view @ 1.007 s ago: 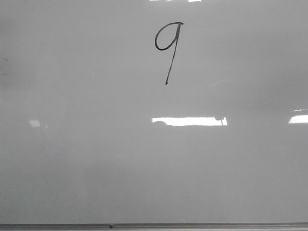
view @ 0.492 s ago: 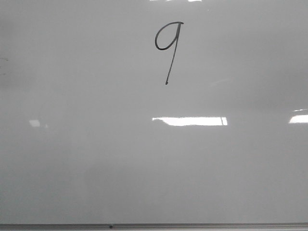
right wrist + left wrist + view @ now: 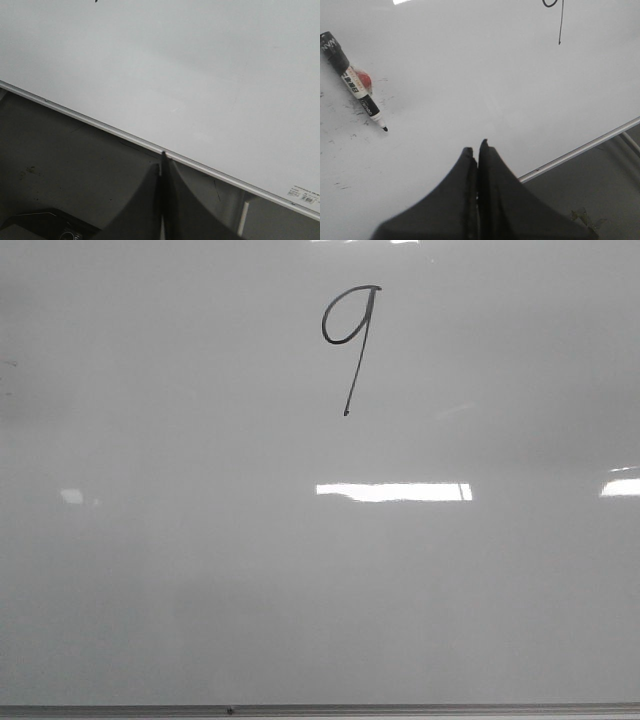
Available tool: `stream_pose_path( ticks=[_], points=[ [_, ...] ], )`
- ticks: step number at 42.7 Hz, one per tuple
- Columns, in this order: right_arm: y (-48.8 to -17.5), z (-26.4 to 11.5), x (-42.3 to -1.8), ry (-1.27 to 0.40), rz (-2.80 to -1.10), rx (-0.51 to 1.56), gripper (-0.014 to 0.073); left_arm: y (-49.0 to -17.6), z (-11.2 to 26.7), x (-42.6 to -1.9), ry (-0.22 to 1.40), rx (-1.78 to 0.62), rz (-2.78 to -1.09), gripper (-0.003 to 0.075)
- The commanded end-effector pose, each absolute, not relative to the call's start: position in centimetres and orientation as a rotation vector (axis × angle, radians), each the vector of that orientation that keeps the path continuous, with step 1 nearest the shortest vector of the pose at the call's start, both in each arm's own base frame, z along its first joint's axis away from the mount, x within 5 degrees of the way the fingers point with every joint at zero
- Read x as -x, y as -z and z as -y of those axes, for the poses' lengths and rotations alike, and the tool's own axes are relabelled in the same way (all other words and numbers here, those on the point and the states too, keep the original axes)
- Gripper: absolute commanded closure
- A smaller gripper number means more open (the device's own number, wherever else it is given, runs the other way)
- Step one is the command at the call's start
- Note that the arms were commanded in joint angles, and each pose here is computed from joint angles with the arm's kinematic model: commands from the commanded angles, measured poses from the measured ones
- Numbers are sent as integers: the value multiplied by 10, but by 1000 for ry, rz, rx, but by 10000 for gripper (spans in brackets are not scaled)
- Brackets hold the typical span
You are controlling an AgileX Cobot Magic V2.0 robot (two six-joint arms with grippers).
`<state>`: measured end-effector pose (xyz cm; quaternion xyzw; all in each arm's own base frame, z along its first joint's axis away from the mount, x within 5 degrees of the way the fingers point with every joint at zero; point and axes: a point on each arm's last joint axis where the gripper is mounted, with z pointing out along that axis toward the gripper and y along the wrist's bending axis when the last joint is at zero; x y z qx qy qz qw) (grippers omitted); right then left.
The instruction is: Write number 9 on whiteboard
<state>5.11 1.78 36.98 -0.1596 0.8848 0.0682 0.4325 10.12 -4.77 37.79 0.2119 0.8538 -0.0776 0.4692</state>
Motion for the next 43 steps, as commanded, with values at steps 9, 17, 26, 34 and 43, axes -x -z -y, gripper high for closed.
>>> stream_pose_path(
  ticks=[9, 17, 26, 34, 43],
  points=[
    [-380, -17, -55, -157, -2130, 378, 664, -384, 30, -93, 167, -339, -1919, 739],
    [-380, -17, -55, -157, -2130, 378, 664, -345, 14, -84, 98, -177, -1721, 739],
    [-380, -17, -55, -157, -2130, 378, 664, -281, 6, -67, 43, -96, -1501, 739],
    [-380, -17, -55, -157, -2130, 378, 664, -239, 3, -56, 6, -58, -1429, 739],
    [-380, -17, -55, -157, -2130, 378, 664, -220, 1, -53, -20, -35, -1415, 739]
  ],
)
